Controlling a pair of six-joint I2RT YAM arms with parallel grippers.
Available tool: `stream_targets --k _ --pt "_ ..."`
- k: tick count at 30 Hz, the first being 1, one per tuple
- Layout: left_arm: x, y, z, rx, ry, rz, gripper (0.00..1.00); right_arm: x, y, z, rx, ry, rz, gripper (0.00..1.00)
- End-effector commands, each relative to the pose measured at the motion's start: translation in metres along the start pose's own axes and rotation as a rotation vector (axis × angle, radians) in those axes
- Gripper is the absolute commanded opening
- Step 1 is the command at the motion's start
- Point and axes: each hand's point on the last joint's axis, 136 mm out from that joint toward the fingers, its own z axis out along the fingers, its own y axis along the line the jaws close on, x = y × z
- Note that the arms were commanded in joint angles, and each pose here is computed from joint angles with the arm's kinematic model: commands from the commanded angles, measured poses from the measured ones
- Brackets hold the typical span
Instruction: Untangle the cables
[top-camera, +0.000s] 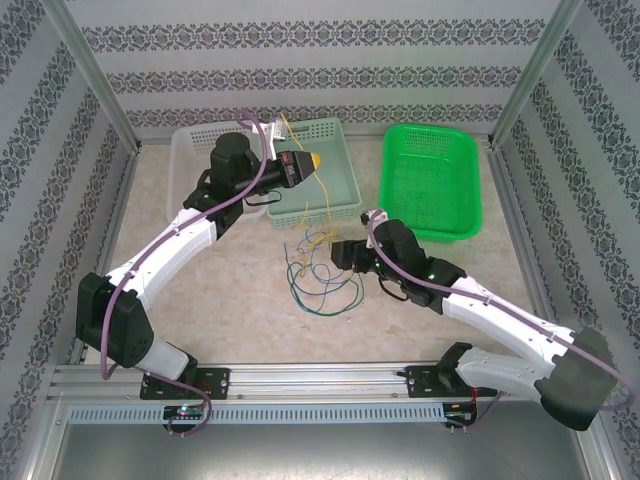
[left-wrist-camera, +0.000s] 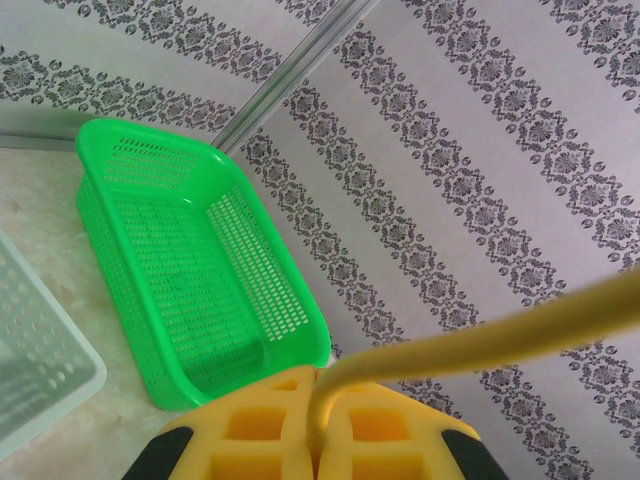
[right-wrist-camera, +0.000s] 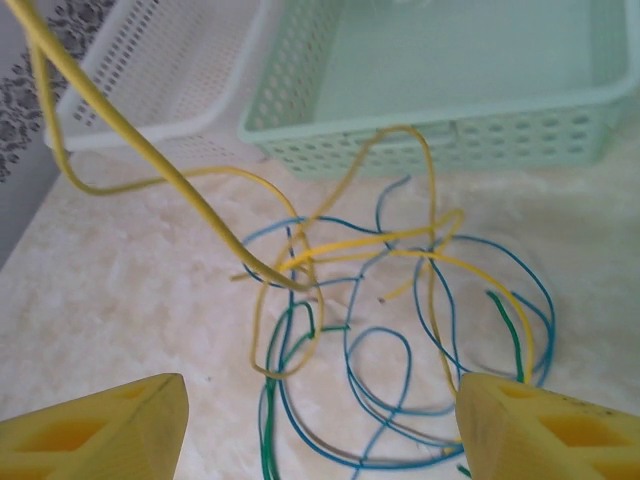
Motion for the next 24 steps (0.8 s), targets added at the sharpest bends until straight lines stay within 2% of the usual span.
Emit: stream_targets --k 1,5,7,8,15,18,19,21,23,24 --pt "-0.003 -0.009 0.003 0.049 -0.024 0.000 0.00 -0.019 0.014 0.005 -0.032 -0.062 -0.045 0.72" --pt "-0.001 -0.011 0.006 0.064 -0.023 -0.015 0.00 -0.031 0.018 0.016 -0.012 -0.076 -0.079 0.72" --pt "-0.001 -0.011 0.007 0.072 -0.027 -0.026 0.00 -0.032 0.013 0.024 0.024 -0.067 -0.103 0.68" --pt "-0.001 -0.012 0.007 0.077 -0.028 -0.033 0.00 -0.033 0.012 0.028 0.033 -0.059 -0.114 0.64" --pt "0.001 -0.011 0.005 0.071 -0.029 -0.045 0.02 -0.034 0.019 0.034 0.011 -0.049 -0.138 0.17" --pt "0.001 -0.009 0.005 0.063 -0.031 -0.050 0.04 -0.030 0.017 0.031 0.006 -0.042 -0.144 0.03" --pt "0.002 -0.007 0.005 0.056 -0.028 -0.053 0.08 -0.029 0.018 0.029 0.003 -0.039 -0.147 0.00" --pt "0.002 -0.003 0.005 0.028 -0.025 -0.053 0.27 -0.026 0.017 0.025 -0.004 -0.026 -0.156 0.00" --pt "0.003 0.003 0.002 -0.024 -0.022 -0.041 0.63 -0.024 0.015 0.018 0.002 -0.010 -0.162 0.00" --pt "0.003 0.006 -0.001 -0.052 -0.020 -0.028 0.77 -0.024 0.013 0.014 0.009 -0.006 -0.161 0.00"
